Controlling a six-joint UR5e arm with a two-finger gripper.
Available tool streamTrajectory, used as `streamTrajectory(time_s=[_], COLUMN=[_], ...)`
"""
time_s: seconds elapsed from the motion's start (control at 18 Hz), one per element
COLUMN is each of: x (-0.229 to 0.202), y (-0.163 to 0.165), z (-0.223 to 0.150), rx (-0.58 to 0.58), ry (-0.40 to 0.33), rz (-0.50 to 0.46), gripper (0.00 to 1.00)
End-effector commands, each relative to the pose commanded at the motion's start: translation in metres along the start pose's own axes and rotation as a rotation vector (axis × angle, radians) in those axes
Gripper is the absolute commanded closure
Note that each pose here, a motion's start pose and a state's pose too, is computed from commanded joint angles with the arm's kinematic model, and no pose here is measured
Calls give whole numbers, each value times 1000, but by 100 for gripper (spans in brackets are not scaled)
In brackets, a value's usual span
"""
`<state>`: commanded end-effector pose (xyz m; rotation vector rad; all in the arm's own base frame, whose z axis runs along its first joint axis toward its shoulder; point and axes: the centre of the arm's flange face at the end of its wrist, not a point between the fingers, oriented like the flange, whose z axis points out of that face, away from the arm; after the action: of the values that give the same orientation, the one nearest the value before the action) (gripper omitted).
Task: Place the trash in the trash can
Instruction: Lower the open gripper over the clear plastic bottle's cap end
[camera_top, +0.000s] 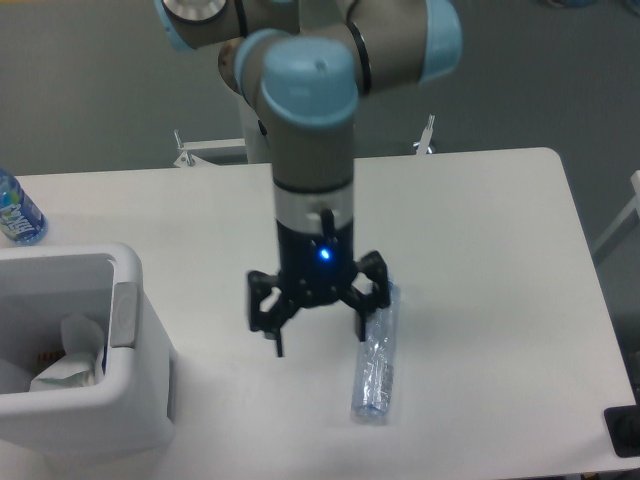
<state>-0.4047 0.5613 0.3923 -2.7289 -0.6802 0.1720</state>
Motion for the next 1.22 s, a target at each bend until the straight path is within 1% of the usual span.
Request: streamTrajectory(time_s=[0.17,0.33,0.61,0.83,0.94,1.11,1.22], x=[-14,-29,-35,-36,-37,-35,-35], y=[4,11,14,18,19,22,24], z=[42,72,119,149,154,161,172], rx=[-53,-107,-149,-186,-200,-213,-228], ry=[13,5,13,26,8,11,11], rz=[10,61,60,59,64,71,88], gripper=[0,0,0,0,0,0,0])
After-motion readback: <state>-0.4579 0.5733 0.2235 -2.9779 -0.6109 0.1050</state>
